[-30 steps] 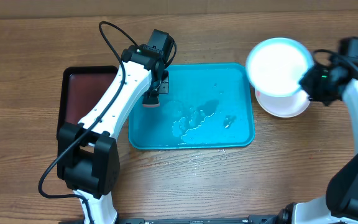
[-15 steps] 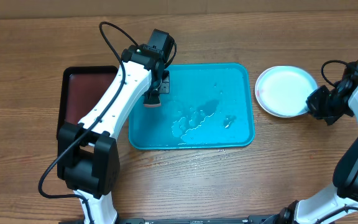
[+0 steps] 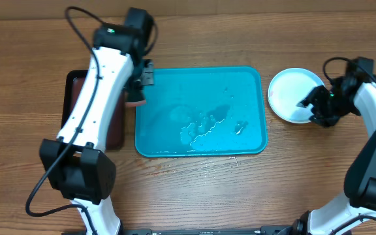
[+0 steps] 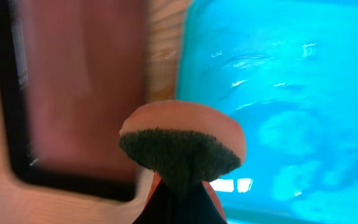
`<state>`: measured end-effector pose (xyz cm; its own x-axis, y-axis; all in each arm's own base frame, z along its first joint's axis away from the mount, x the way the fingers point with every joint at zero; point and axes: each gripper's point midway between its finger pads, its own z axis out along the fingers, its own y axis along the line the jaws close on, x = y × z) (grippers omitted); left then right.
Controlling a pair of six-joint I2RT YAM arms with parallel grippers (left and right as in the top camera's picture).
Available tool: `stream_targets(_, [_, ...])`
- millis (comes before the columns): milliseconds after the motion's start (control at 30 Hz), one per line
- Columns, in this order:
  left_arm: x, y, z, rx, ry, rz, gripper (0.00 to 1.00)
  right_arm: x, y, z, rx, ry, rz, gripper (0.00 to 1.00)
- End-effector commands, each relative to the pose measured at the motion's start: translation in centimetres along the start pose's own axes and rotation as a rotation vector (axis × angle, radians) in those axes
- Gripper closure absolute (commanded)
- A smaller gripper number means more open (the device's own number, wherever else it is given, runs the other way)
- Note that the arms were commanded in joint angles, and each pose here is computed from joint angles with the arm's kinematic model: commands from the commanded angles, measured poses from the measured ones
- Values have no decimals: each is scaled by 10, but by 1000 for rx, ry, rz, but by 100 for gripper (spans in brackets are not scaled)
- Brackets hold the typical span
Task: Clean dirty plates on tray and stack at the side
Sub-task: 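Place the sponge on the dark red tray with the left gripper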
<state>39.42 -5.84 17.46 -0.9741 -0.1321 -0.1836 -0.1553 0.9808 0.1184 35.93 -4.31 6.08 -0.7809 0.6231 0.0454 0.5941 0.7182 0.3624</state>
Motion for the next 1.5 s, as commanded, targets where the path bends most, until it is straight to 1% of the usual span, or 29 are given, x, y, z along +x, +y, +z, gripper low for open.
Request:
stream_targets(0, [-1, 42, -5, -77, 12, -45, 96, 9, 33, -3, -41, 7, -116, 41])
stream_targets(133, [3, 78, 9, -109, 64, -126, 96, 27, 55, 8, -23, 28, -206, 37])
stream_targets(200, [1, 93, 21, -115, 68, -165, 96, 34, 64, 12, -14, 29, -246, 31])
stream_targets(233, [0, 97, 28, -112, 67, -175, 96, 37, 69, 14, -11, 30, -264, 27])
stream_targets(367, [-3, 112, 70, -90, 63, -189, 96, 51, 88, 22, -19, 36, -334, 18])
stream_targets(500, [5, 120, 114, -73, 63, -193, 96, 61, 98, 26, -18, 41, -377, 16])
stream_targets(700, [19, 120, 152, -72, 50, -188, 96, 65, 99, 29, 11, 36, -398, 14])
stream_targets(800, [22, 119, 160, -72, 47, -189, 85, 65, 98, 29, 13, 35, -398, 14])
stream_targets(900, [21, 119, 160, -71, 40, -190, 66, 65, 98, 29, 16, 39, -397, 14])
stream_targets(933, [20, 119, 159, -72, 38, -190, 59, 66, 98, 29, 16, 39, -397, 14])
stream_targets(1000, [18, 119, 157, -70, 34, -182, 40, 66, 98, 28, 16, 40, -397, 13])
stream_targets(1033, [17, 120, 154, -71, 36, -182, 35, 66, 98, 27, 15, 39, -396, 13])
stream_targets(1067, [16, 120, 149, -71, 40, -181, 34, 66, 99, 25, 12, 36, -398, 13])
stream_targets(1133, [11, 121, 136, -71, 44, -179, 33, 66, 103, 18, 4, 27, -402, 13])
stream_targets(1233, [-1, 124, 102, -70, 47, -177, 33, 63, 116, -5, -19, -9, -461, 12])
stream_targets(1267, [-6, 126, 86, -70, 45, -176, 33, 62, 120, -16, -25, -26, -476, 0])
stream_targets(1333, [-15, 127, 52, -66, 30, -173, 34, 62, 132, -41, -47, -64, -524, 0])
stream_targets(1433, [-23, 123, -4, -43, -9, -160, 42, 64, 147, -85, -77, -133, -557, 0])
stream_targets(1467, [-25, 119, -21, -23, -26, -154, 42, 66, 152, -100, -90, -155, -565, 0])
